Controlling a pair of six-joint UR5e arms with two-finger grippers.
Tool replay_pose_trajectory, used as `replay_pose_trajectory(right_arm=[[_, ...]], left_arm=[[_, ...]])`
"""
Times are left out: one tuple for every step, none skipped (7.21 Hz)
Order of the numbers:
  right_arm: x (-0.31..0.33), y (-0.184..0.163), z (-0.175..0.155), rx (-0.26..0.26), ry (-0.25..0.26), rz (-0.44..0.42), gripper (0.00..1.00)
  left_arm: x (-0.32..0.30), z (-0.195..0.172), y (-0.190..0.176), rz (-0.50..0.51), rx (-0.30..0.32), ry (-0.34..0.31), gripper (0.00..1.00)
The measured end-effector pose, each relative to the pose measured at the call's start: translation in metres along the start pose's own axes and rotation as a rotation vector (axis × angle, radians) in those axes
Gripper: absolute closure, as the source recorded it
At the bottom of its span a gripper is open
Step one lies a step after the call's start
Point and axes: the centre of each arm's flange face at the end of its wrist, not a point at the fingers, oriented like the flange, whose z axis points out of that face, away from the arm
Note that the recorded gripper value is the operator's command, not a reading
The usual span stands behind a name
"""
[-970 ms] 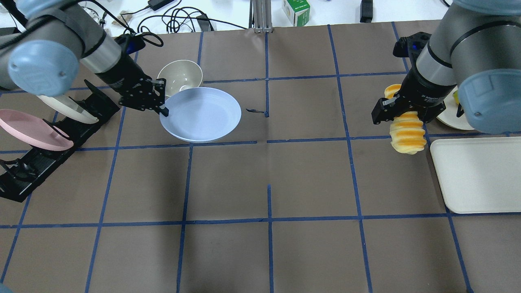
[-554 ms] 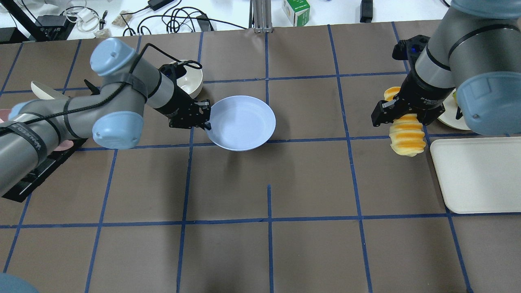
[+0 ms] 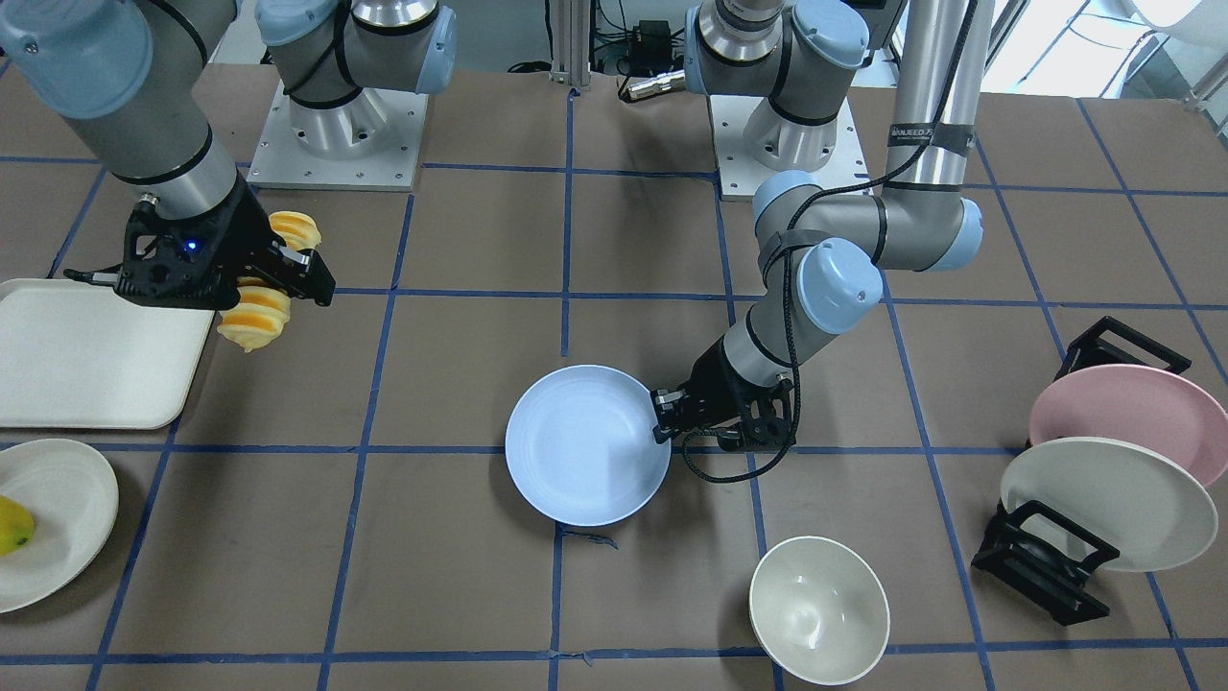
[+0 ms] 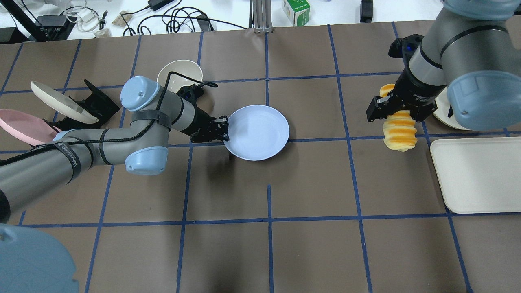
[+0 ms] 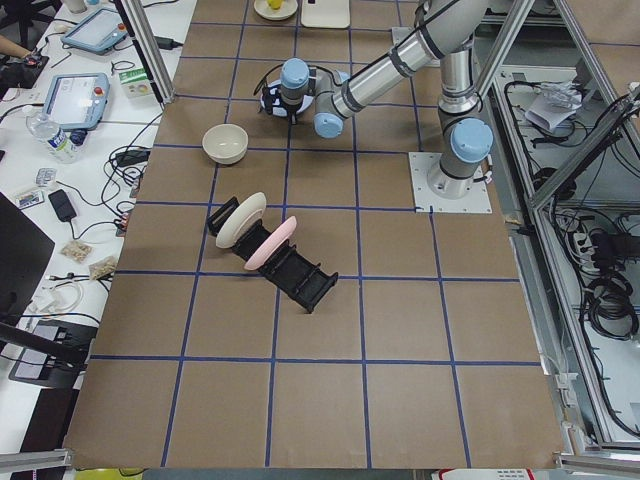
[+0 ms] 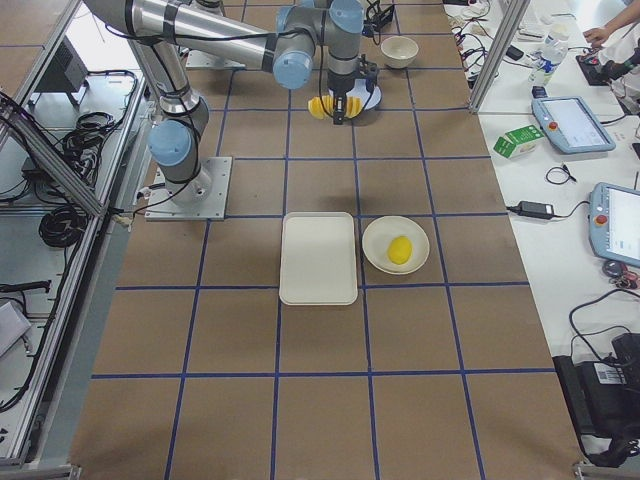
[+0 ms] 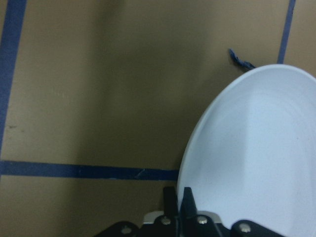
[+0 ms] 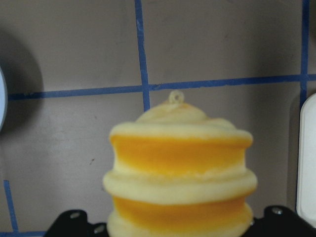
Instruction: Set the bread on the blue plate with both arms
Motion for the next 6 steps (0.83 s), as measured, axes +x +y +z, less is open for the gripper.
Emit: replay_pose_trajectory(right_arm=[[-0.016, -0.010, 0.012, 0.017, -0.010, 0.010, 1.00], [-0.039, -0.015, 0.022, 0.039, -0.015, 0.018, 1.00], [-0.061, -0.020, 0.033, 0.059, -0.021, 0.033, 1.00], [-0.085, -0.023, 0.047, 0.077, -0.029, 0.054, 1.00], [-0.110, -0.023, 0.061, 0.088, -0.037, 0.072, 1.00], [-0.138, -0.020, 0.076, 0.097, -0.045, 0.093, 1.00]], left_arm=[[0.003, -0.003, -0.005, 0.017, 0.026, -0.023, 0.00], [0.009, -0.015, -0.015, 0.039, 0.070, -0.060, 0.00], [0.018, -0.033, -0.027, 0.064, 0.114, -0.085, 0.00], [0.029, -0.060, -0.042, 0.091, 0.140, -0.122, 0.00], [0.040, -0.091, -0.055, 0.107, 0.138, -0.178, 0.00], [0.052, -0.130, -0.067, 0.108, 0.119, -0.253, 0.00]])
